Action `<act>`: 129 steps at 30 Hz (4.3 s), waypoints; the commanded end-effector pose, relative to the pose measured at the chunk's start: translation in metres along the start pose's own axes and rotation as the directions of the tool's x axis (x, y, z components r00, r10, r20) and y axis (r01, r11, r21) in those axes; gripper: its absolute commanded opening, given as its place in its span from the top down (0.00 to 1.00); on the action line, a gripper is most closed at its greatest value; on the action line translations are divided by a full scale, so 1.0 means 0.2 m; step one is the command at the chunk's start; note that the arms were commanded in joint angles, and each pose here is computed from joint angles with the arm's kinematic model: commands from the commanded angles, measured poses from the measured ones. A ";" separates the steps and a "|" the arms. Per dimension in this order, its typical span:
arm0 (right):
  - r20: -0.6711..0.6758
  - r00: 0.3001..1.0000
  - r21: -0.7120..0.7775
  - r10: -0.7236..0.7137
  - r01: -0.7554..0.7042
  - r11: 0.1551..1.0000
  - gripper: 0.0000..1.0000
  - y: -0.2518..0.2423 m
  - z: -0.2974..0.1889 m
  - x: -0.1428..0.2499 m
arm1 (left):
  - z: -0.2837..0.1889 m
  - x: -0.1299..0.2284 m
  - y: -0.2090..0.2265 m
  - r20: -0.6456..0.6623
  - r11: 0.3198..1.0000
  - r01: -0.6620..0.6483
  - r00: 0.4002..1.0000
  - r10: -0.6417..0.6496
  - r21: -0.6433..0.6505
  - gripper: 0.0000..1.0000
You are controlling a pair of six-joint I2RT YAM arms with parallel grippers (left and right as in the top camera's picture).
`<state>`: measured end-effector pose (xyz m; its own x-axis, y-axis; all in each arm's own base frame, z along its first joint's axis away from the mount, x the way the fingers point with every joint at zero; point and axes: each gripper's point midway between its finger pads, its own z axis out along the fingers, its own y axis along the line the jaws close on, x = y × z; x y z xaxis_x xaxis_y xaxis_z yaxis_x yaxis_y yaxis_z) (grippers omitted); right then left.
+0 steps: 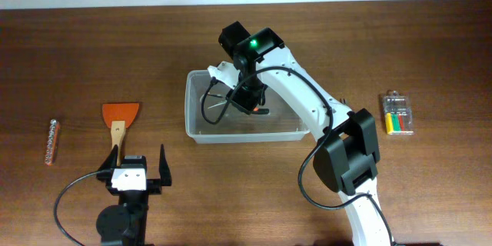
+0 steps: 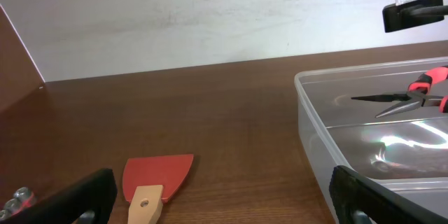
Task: Pack container
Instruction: 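Carry the pliers left over the clear container with the right gripper, then lower the pliers into the container and open the right gripper, then move the right gripper right to the clear screwdriver case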
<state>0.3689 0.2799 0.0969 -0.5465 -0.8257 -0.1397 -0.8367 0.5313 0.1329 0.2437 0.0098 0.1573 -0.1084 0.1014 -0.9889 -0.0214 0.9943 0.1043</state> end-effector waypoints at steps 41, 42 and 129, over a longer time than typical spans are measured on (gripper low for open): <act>-0.133 0.989 -0.116 0.067 -0.083 0.990 0.95 -0.13 0.42 0.19 | 0.00 0.01 0.00 0.002 1.000 0.009 1.000 -0.009 0.001 0.01; -0.132 0.989 -0.116 0.067 -0.083 0.990 0.91 -0.13 0.42 0.19 | 0.00 0.01 0.00 0.002 1.000 0.009 1.000 -0.009 0.001 0.01; -0.044 0.477 0.173 0.878 -0.862 0.477 0.01 -1.21 -0.21 1.71 | 0.00 0.01 0.00 0.002 1.000 0.009 1.000 -0.009 0.001 0.01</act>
<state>0.3882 -0.1372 0.0712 -0.9968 0.0555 0.0580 0.0566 0.9982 0.0187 0.2437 0.0098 0.1573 -0.1088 0.1014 -0.9889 -0.0214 0.9943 0.1043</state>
